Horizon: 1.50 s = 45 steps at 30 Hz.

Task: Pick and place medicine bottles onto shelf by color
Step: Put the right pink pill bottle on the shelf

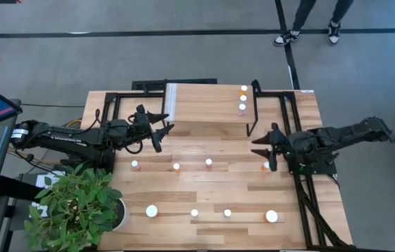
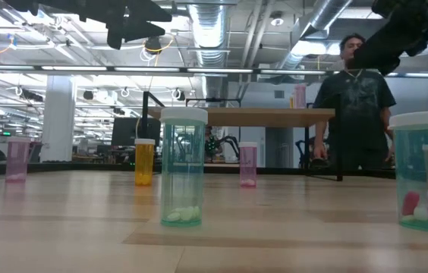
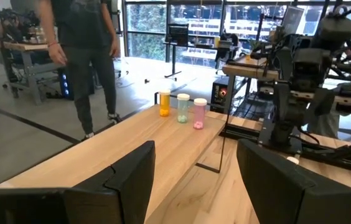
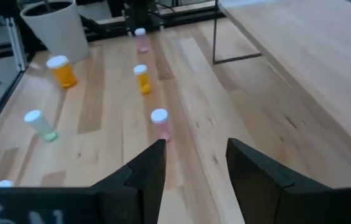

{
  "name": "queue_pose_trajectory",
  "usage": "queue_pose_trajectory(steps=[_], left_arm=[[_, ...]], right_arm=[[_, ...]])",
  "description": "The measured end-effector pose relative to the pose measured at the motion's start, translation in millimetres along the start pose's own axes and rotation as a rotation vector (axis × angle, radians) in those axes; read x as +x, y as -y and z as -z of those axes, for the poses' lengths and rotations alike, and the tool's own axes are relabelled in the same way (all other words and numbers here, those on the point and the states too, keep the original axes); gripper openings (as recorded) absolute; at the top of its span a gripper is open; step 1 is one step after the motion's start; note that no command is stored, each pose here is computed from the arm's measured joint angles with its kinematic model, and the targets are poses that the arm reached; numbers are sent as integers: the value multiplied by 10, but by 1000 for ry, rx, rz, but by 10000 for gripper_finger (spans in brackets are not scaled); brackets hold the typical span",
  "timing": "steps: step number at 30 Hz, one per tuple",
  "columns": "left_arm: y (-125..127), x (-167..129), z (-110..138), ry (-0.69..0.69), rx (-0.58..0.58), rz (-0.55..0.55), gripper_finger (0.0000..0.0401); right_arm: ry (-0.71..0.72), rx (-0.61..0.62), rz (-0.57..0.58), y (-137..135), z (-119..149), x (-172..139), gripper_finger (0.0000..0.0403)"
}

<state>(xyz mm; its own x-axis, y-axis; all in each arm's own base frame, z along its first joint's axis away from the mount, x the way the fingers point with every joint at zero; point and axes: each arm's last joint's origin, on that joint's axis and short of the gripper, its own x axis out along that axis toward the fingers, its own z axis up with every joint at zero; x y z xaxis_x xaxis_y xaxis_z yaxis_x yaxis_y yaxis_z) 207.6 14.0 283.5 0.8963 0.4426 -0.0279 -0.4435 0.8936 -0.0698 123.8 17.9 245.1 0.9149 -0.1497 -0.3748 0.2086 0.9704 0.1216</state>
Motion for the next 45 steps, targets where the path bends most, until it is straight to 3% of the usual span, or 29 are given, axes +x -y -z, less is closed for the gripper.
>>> queue_pose_trajectory(steps=[25, 40, 45], left_arm=[[-1, 0, 0, 0, -5, -5, 215], [-1, 0, 0, 0, 9, -2, 215], [26, -1, 8, -13, 11, 93, 215]], right_arm=[[16, 8, 1, -8, -13, -1, 180], [73, -22, -169, -213, -108, -120, 177], [90, -55, -173, -271, -113, -163, 177]])
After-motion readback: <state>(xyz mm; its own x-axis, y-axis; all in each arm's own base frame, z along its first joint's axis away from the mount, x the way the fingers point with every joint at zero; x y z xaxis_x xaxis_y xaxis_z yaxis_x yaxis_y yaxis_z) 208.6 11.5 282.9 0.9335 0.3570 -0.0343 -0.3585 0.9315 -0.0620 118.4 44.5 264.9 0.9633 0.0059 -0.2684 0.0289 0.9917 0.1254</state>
